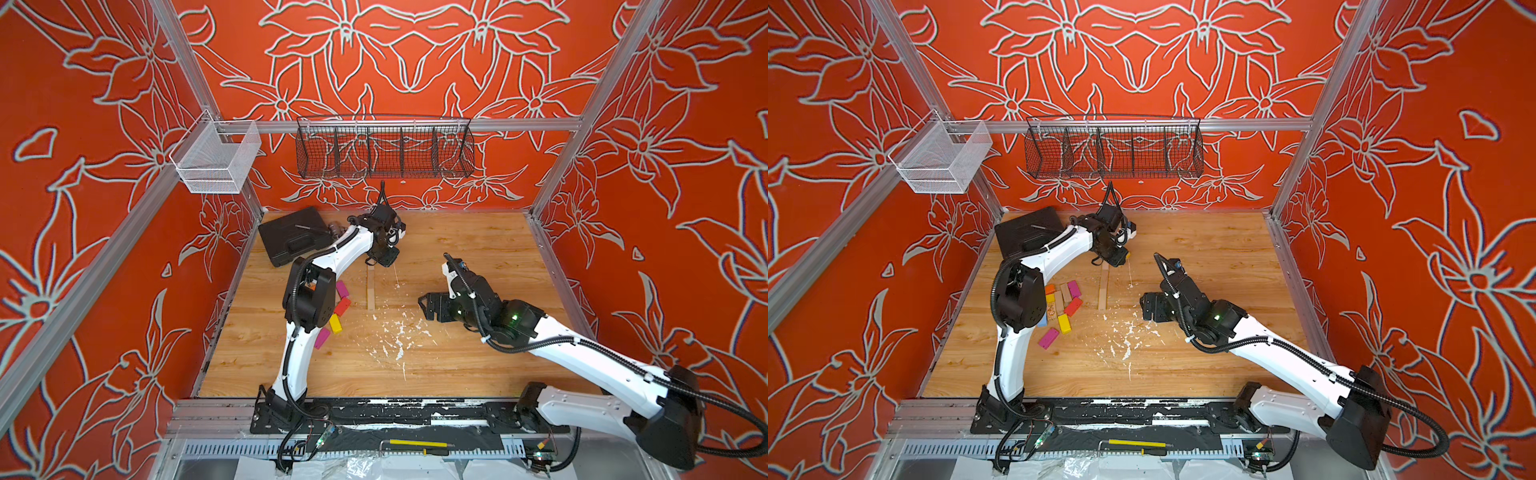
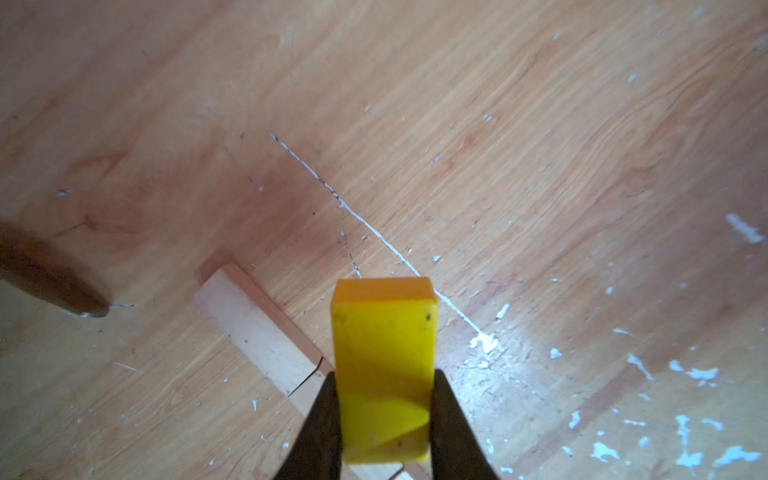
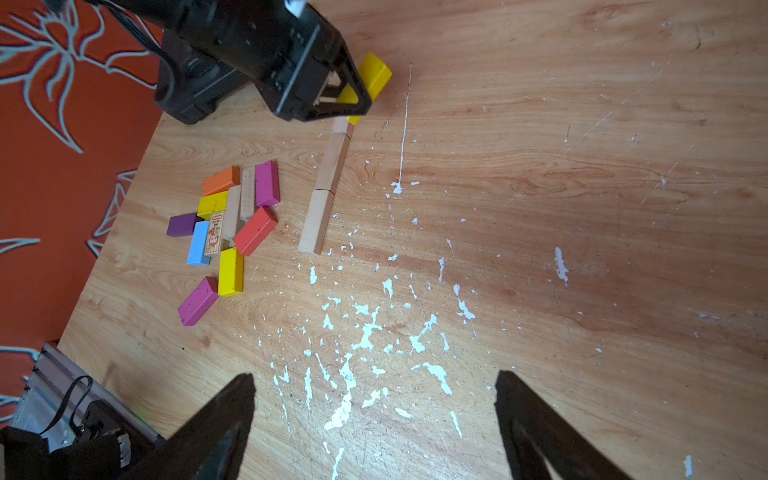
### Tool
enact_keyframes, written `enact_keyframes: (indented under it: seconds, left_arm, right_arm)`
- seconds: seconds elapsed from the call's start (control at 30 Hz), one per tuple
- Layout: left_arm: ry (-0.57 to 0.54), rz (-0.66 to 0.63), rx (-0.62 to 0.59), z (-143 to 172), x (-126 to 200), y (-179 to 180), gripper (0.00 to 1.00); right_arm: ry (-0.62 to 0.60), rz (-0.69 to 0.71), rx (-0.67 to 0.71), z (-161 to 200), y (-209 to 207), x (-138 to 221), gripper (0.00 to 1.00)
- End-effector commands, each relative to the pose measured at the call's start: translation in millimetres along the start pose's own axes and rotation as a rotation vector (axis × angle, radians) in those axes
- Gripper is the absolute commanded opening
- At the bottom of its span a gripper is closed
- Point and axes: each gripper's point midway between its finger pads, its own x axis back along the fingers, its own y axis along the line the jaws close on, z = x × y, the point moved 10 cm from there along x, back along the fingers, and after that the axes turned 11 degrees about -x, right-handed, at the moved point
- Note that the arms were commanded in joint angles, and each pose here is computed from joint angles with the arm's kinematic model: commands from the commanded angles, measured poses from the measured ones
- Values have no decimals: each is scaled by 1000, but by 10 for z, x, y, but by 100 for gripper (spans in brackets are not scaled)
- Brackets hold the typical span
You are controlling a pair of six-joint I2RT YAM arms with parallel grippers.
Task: Assemble the letter k with building blocks
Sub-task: Assemble the building block at the center of the board.
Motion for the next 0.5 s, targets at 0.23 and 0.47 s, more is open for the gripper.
enact_keyframes:
  seconds: [0.23,0.47]
  left_arm:
    - [133,-2,-93,74,-321,14,24]
    - [141,3,-106,64,-403,-29,29]
  right_arm:
    - [-10,31,10,5,-16,-6,92]
    - [-8,34,8,6,-14,-16,92]
